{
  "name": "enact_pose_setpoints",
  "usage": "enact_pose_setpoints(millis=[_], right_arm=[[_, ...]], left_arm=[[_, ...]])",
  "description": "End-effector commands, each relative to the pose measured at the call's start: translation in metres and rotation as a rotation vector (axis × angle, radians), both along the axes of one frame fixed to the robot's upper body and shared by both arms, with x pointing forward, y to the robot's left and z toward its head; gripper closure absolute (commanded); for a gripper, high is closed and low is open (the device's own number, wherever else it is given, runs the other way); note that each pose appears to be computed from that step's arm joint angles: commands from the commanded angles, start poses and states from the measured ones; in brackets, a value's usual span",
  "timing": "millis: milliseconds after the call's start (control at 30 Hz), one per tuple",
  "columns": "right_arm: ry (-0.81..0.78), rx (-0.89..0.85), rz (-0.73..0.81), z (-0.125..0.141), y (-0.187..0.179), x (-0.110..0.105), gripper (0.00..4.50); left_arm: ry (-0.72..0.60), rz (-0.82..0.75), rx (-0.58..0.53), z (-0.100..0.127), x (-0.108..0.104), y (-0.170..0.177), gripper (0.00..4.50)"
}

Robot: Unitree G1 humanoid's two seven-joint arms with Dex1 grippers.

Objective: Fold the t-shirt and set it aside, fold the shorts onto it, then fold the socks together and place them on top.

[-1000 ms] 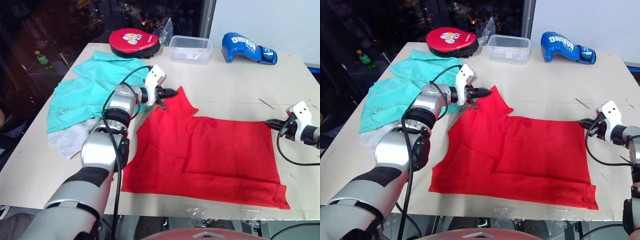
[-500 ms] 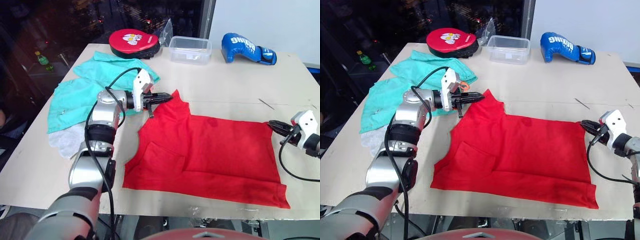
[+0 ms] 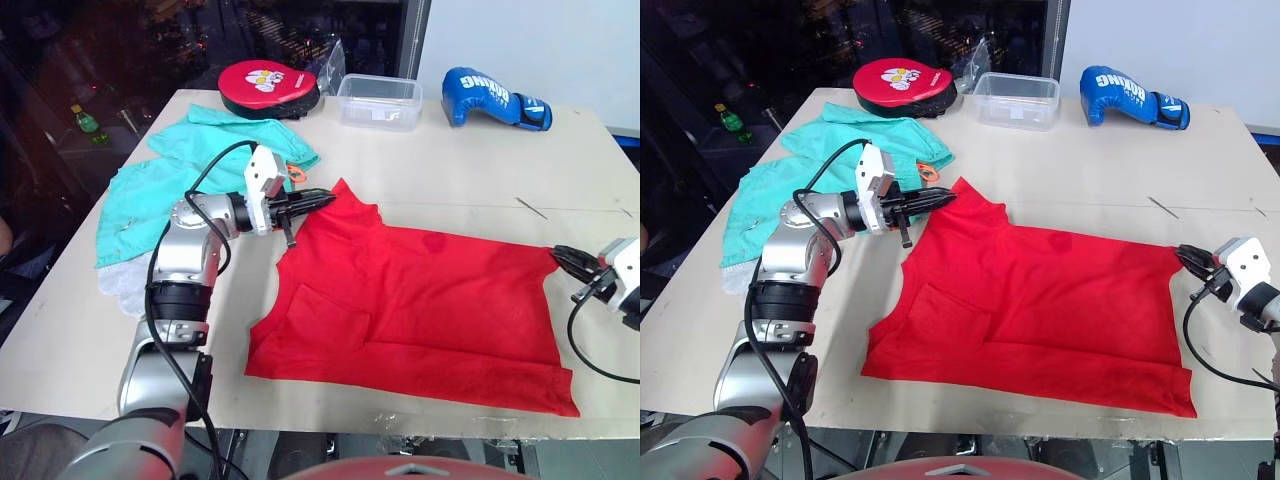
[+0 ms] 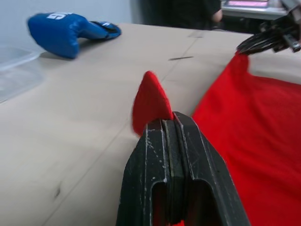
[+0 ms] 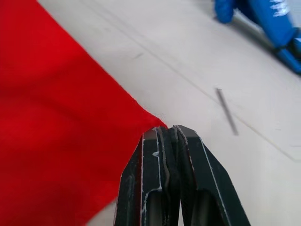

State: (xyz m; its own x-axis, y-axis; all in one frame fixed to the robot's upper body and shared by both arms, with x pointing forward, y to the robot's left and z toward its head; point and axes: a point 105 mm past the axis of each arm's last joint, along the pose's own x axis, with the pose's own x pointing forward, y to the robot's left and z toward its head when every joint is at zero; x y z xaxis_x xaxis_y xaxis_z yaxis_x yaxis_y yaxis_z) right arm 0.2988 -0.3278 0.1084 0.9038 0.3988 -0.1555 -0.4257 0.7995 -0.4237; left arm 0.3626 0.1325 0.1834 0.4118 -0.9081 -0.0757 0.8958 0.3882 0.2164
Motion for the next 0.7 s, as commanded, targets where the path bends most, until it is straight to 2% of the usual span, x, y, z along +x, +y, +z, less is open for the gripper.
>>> enact_pose_setpoints(millis=[33,233,367,600,700], right_arm=[[-0.062,-0.007,-0.026,0.012,-0.007,-0.002,4.48],[-0.065,-0.012,-0.014,0.008,-0.003,-0.006,4.48],[-0.095,-0.026,0.014,0.011,0.007,-0.008,4.48],[-0.140,-0.043,0.020,0.018,0.016,-0.001,4.48],[-0.160,-0.059,0.027,0.019,0.019,0.001,4.48]], left_arm=[[-0.051,-0.003,-0.013,0.012,-0.005,0.001,4.50],[-0.046,-0.032,-0.001,0.007,-0.015,0.004,4.50],[-0.052,-0.039,-0.031,0.012,-0.020,0.004,4.50],[-0.152,0.099,-0.106,0.039,-0.005,0.016,4.50],[-0.173,0.118,-0.108,0.042,-0.004,0.019,4.50]])
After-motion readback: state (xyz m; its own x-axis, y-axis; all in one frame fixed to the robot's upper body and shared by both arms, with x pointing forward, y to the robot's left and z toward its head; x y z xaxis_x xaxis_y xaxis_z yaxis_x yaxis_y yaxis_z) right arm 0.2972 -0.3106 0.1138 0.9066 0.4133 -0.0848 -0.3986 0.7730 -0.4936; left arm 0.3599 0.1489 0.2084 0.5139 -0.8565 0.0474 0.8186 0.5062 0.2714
